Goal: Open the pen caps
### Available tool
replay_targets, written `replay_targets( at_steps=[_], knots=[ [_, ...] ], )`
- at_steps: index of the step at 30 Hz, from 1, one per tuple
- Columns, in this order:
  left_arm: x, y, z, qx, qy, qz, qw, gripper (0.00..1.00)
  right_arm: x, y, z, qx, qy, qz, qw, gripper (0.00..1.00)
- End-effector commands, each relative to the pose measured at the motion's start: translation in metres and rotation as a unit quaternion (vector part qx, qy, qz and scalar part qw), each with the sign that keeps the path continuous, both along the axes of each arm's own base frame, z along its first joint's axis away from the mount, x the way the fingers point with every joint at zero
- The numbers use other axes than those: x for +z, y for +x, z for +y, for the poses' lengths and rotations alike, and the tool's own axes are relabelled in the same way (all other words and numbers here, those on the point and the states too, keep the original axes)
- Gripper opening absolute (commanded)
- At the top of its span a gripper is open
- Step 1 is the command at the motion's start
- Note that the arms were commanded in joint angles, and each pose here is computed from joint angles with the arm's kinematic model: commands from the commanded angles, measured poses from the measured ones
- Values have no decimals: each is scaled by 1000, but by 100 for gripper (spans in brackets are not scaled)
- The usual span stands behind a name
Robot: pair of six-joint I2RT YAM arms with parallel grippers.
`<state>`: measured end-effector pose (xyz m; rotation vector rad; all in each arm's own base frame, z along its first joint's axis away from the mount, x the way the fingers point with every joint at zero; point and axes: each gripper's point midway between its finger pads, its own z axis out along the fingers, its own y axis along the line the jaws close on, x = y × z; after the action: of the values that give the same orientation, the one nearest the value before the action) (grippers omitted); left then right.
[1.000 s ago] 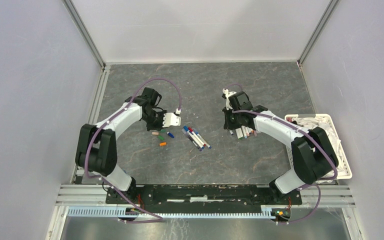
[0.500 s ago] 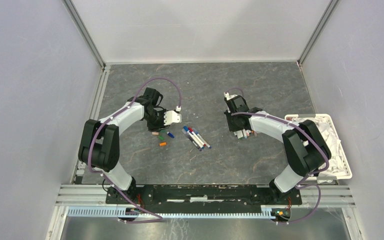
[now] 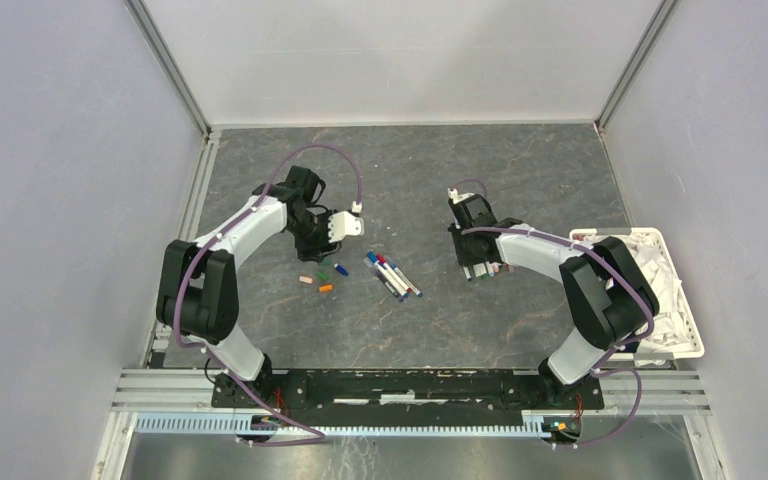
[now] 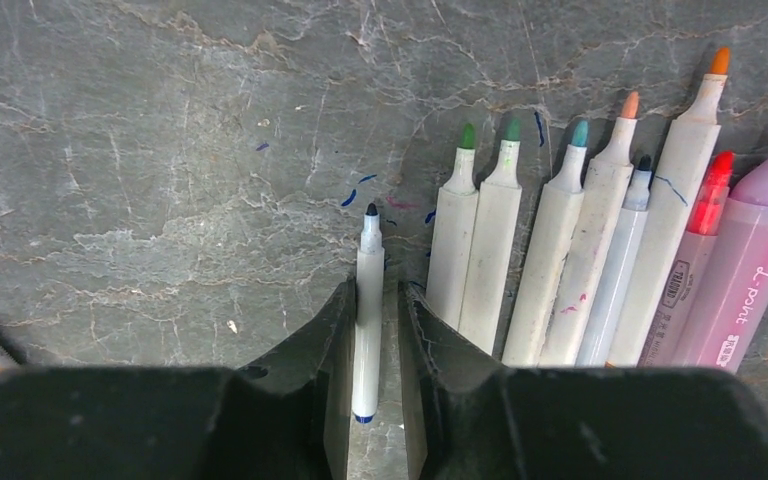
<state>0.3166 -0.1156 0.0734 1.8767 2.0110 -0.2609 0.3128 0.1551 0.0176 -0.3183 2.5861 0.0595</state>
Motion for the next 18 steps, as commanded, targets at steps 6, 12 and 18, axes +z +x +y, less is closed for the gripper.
replay_targets(
  at_steps=[6,12,18],
  knots=[
    [83,6,-24,32,-80,-35,996,77,12,4,-13,-19,-19,-38,999,23],
    [114,11,-24,45,-90,-64,993,80,43,12,-7,-11,-26,-81,996,23],
    [147,11,-24,43,-107,-103,988,100,68,9,53,81,8,-104,991,36]
  ],
)
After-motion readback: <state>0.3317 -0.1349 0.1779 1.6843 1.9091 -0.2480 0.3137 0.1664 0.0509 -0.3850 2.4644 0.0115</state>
